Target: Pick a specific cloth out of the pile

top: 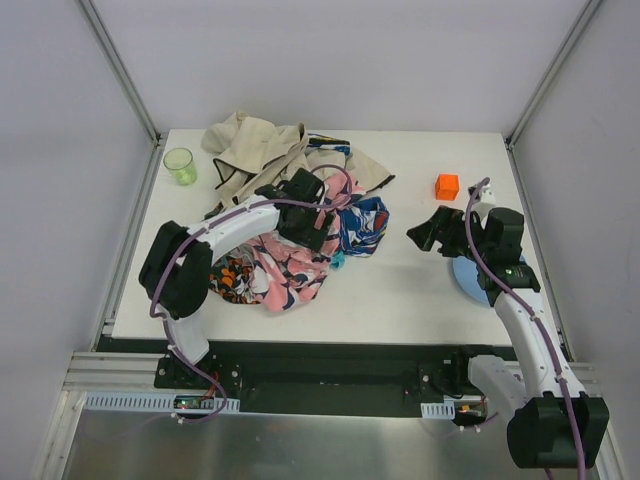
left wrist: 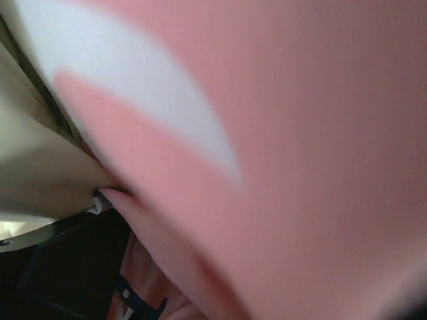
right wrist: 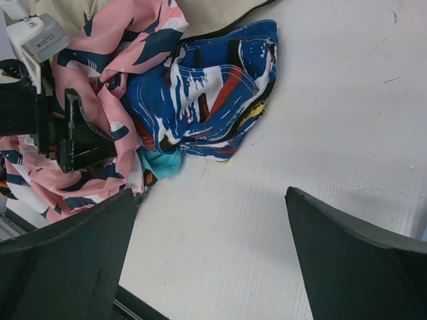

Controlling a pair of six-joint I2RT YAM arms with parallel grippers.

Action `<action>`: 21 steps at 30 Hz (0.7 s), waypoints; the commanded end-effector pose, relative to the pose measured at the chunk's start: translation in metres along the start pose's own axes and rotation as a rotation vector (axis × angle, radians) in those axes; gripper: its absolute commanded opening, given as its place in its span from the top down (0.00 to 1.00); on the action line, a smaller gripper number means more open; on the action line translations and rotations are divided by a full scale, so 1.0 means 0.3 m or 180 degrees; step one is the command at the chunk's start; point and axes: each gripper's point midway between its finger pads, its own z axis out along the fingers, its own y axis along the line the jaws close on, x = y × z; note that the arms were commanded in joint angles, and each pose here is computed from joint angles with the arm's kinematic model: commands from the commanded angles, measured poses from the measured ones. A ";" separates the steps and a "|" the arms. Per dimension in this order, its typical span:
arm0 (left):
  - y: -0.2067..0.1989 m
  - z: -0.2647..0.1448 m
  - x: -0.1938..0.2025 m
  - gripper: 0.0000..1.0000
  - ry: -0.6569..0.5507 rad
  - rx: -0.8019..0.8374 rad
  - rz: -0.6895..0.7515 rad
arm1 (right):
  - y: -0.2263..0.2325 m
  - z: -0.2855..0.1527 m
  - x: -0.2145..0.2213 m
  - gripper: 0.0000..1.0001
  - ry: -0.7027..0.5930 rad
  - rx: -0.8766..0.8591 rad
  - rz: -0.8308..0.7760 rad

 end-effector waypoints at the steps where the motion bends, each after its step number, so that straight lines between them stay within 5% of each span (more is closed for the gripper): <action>1: 0.015 0.081 0.031 0.01 0.0231 -0.0226 -0.0349 | 0.032 -0.001 -0.045 0.04 -0.0101 -0.0142 -0.0164; 4: 0.025 0.126 0.037 0.06 0.0302 -0.0327 -0.0454 | 0.035 0.001 -0.043 0.04 -0.0084 -0.0162 -0.0160; 8: 0.021 0.164 0.027 0.46 0.0340 -0.0358 -0.0548 | 0.039 0.000 -0.038 0.04 -0.0075 -0.0184 -0.0172; 12: 0.031 0.197 0.030 0.69 0.0391 -0.0463 -0.0643 | 0.042 -0.004 -0.038 0.04 -0.0089 -0.0194 -0.0186; 14: 0.042 0.203 0.030 1.00 0.0398 -0.0542 -0.0693 | 0.044 -0.009 -0.040 0.04 -0.0107 -0.0196 -0.0191; 21: 0.090 -0.051 -0.153 1.00 -0.0419 -0.0752 -0.0885 | 0.164 0.046 0.064 0.04 0.0312 -0.0699 -0.0427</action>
